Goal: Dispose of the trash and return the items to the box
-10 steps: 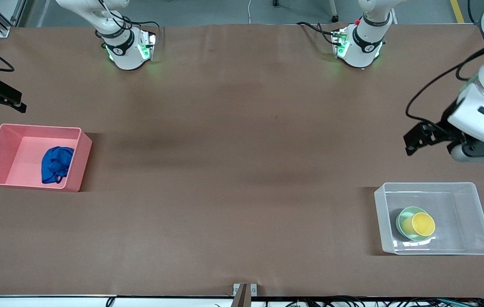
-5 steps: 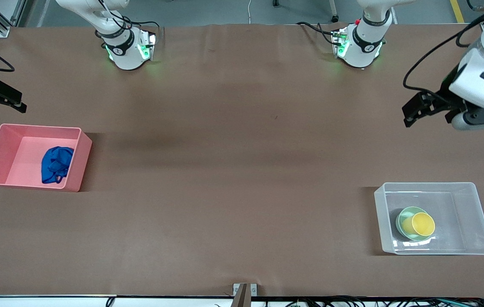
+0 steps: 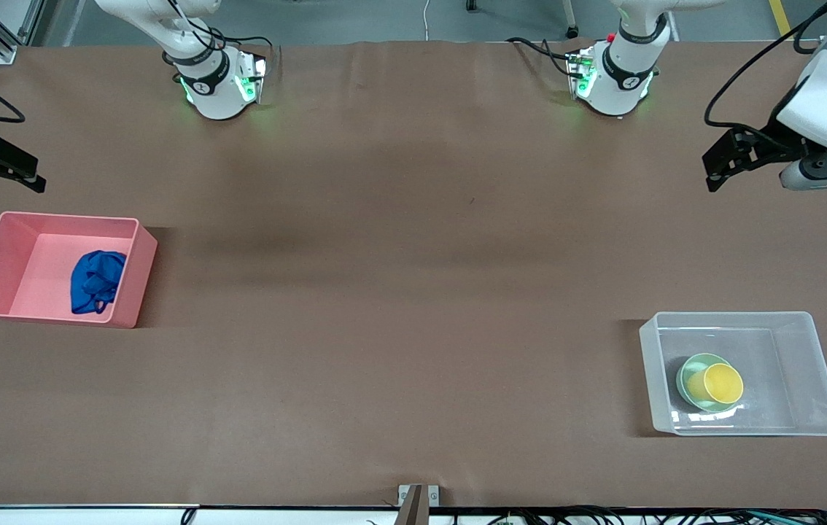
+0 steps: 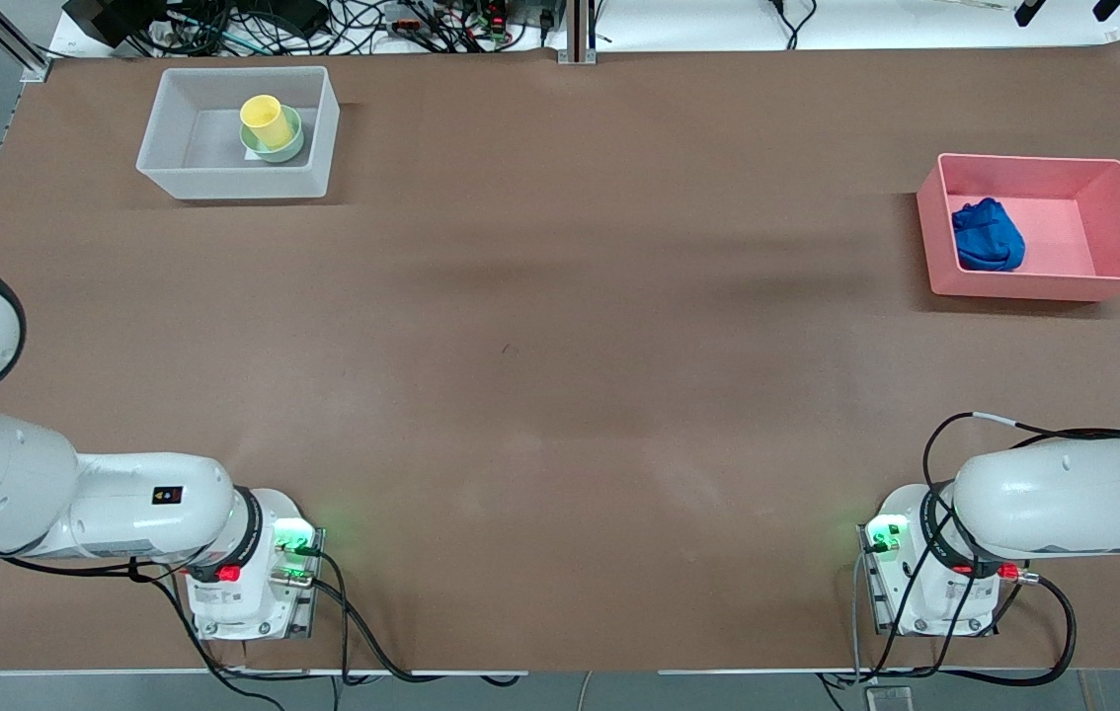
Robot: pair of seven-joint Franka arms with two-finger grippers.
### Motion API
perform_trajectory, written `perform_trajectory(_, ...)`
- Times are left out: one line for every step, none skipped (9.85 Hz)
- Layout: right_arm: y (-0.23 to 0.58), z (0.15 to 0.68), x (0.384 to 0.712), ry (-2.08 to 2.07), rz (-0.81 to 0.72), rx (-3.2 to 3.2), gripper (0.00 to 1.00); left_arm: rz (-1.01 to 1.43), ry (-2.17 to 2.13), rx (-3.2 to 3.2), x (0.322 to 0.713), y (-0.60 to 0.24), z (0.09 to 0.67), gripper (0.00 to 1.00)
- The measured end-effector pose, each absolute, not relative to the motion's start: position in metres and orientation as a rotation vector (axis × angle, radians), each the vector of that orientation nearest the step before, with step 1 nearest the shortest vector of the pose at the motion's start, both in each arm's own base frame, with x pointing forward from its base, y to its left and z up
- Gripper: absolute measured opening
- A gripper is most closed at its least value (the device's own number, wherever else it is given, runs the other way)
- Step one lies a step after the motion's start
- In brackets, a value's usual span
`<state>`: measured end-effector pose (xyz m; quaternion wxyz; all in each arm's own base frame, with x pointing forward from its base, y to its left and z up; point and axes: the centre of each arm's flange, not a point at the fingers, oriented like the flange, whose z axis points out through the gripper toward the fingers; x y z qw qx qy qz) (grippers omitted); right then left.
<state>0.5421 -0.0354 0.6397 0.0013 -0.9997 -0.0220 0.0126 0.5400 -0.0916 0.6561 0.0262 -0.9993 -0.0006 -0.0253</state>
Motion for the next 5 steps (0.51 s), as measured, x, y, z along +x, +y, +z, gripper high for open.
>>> perform_trajectory(-0.035,0.64,0.542,-0.069,0.04,-3.138,1.0,-0.053,-0.034,-3.113,0.535,-0.079,0.65,1.0)
perform_trajectory(-0.036,0.639,0.542,-0.068,0.041,-3.138,1.0,-0.034,-0.065,-3.13,0.53,-0.065,0.646,1.0)
perform_trajectory(-0.036,0.638,0.542,-0.068,0.045,-3.138,1.0,-0.033,-0.075,-3.133,0.525,-0.061,0.647,1.0)
perform_trajectory(-0.036,0.636,0.542,-0.068,0.052,-3.137,1.0,-0.042,-0.065,-3.133,0.522,-0.065,0.65,1.0)
perform_trajectory(-0.036,0.635,0.542,-0.068,0.055,-3.137,1.0,-0.052,-0.054,-3.134,0.52,-0.068,0.653,1.0)
